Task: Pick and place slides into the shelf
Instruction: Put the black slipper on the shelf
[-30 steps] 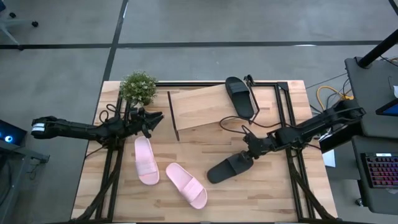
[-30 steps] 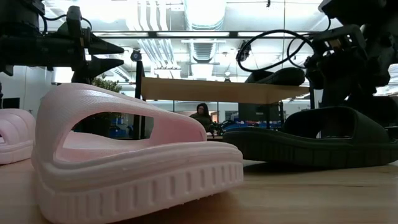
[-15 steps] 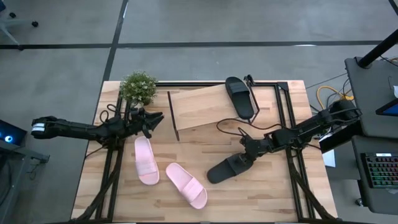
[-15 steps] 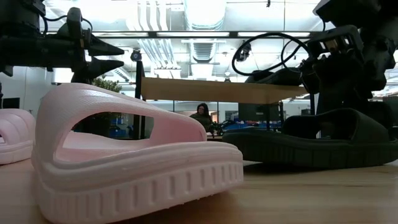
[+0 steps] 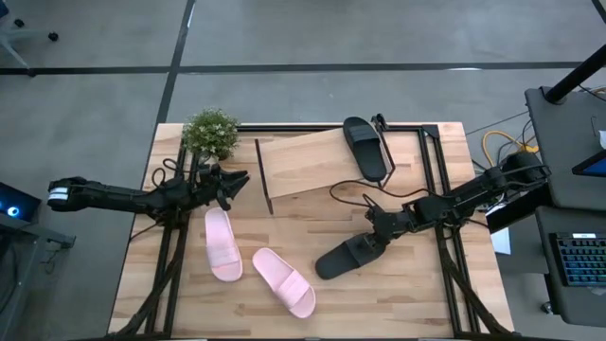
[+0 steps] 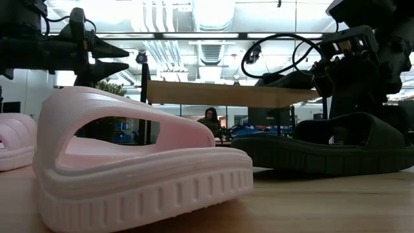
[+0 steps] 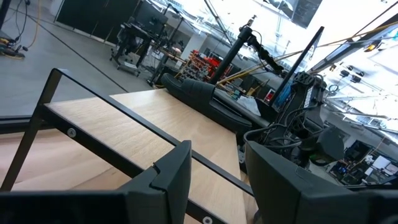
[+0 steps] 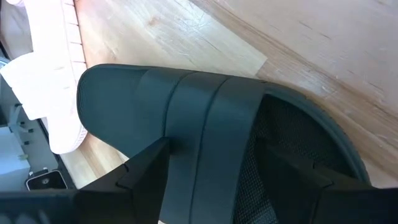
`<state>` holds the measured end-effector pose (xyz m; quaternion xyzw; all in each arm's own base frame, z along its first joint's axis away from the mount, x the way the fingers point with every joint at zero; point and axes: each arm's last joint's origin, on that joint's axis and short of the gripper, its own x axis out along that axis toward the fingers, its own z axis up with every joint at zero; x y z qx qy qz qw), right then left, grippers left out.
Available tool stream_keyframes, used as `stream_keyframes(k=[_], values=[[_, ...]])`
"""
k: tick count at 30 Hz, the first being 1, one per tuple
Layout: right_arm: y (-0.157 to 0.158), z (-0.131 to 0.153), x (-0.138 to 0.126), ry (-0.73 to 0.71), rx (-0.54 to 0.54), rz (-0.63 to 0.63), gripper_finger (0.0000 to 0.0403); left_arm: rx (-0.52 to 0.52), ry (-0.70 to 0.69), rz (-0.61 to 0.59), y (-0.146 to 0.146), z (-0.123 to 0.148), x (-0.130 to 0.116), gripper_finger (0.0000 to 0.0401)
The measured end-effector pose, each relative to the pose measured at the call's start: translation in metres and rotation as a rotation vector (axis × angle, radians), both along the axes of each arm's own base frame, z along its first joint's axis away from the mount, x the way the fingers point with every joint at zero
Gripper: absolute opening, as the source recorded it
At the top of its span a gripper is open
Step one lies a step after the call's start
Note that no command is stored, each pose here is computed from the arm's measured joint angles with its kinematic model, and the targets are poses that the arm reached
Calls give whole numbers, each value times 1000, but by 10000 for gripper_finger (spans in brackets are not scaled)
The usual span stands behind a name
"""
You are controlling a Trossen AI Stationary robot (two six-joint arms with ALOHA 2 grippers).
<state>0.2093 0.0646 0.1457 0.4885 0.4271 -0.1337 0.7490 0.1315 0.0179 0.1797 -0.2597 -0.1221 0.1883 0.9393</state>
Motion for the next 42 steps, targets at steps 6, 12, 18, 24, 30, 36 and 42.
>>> stream_keyframes(k=[6, 12, 18, 24, 30, 36, 42], values=[[0, 0, 0, 0, 1, -1, 226, 0, 0, 0, 0, 0, 0, 136], [0, 0, 0, 2, 7, 5, 226, 0, 0, 0, 0, 0, 0, 136], [1, 0, 0, 4, 16, 24, 225, 0, 0, 0, 0, 0, 0, 136], [1, 0, 0, 2, 18, 54, 196, 0, -1, 0, 0, 0, 0, 136], [1, 0, 0, 4, 18, 57, 140, 0, -1, 0, 0, 0, 0, 136], [1, 0, -1, 5, 16, 59, 92, 0, -1, 0, 0, 0, 0, 136], [1, 0, -1, 5, 16, 61, 47, 0, 0, 0, 0, 0, 0, 136]])
